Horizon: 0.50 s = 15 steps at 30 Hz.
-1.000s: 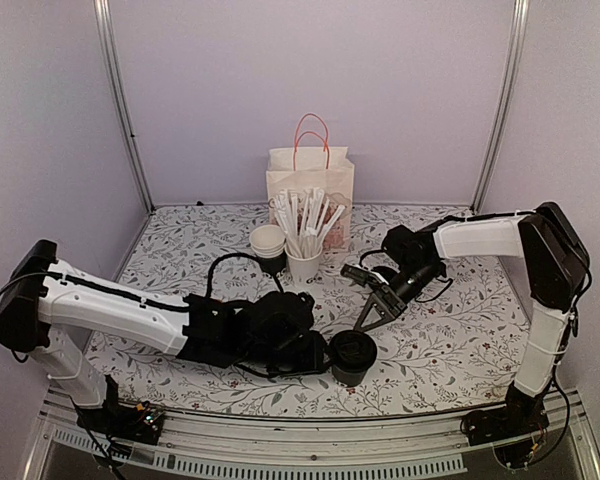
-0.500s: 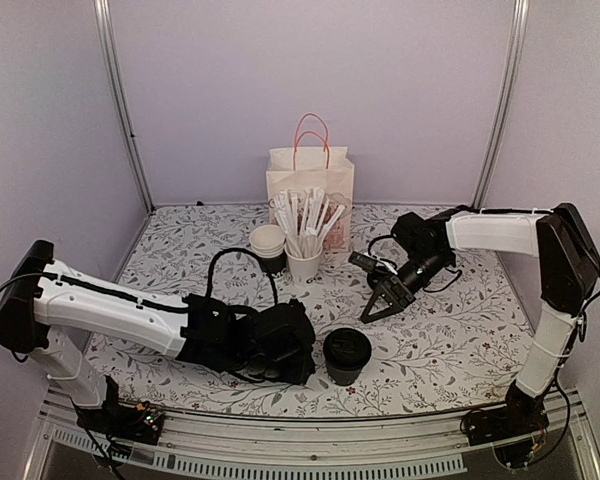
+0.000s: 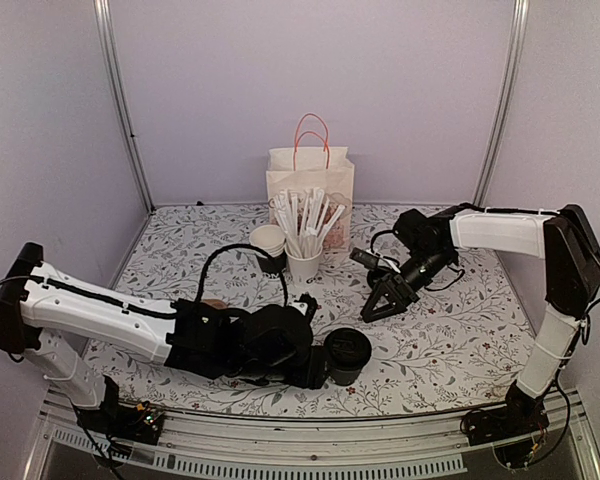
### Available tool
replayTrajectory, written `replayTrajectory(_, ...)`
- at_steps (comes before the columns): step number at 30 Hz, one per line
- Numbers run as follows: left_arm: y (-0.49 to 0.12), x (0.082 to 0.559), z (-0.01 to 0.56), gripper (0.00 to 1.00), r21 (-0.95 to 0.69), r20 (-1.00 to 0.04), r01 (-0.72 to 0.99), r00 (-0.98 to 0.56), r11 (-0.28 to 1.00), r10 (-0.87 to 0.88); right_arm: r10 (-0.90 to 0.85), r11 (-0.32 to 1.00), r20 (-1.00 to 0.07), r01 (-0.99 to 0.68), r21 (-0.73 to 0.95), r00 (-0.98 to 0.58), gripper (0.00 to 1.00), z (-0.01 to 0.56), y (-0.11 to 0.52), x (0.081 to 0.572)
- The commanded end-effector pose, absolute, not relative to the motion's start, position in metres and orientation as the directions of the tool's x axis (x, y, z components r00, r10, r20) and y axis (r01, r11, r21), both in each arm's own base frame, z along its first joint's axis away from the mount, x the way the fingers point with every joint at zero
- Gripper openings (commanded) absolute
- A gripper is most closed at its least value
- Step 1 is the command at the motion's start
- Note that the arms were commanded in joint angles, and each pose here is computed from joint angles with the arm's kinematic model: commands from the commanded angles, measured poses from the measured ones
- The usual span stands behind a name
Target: Pack the takeout coffee
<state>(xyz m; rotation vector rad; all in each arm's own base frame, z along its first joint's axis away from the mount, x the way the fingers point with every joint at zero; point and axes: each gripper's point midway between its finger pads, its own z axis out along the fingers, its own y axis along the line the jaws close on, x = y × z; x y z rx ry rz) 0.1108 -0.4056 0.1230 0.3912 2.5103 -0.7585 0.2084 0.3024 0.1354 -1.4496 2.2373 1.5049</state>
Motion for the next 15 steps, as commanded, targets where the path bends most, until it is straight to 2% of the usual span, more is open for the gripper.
replayTrajectory(1, -0.429, 0.106, 0.132, 0.64, -0.499, -0.551, 0.452, -0.824, 0.739, 0.133, -0.636, 0.011, -0.582, -0.76, 0.65, -0.507, 0.5, 0.144, 0.306, 0.209)
replayTrajectory(15, -0.417, 0.146, 0.128, 0.62, -0.482, -0.56, 0.393, -0.826, 0.783, 0.07, -0.669, -0.058, -0.565, -0.724, 0.687, -0.483, 0.49, 0.135, 0.301, 0.172)
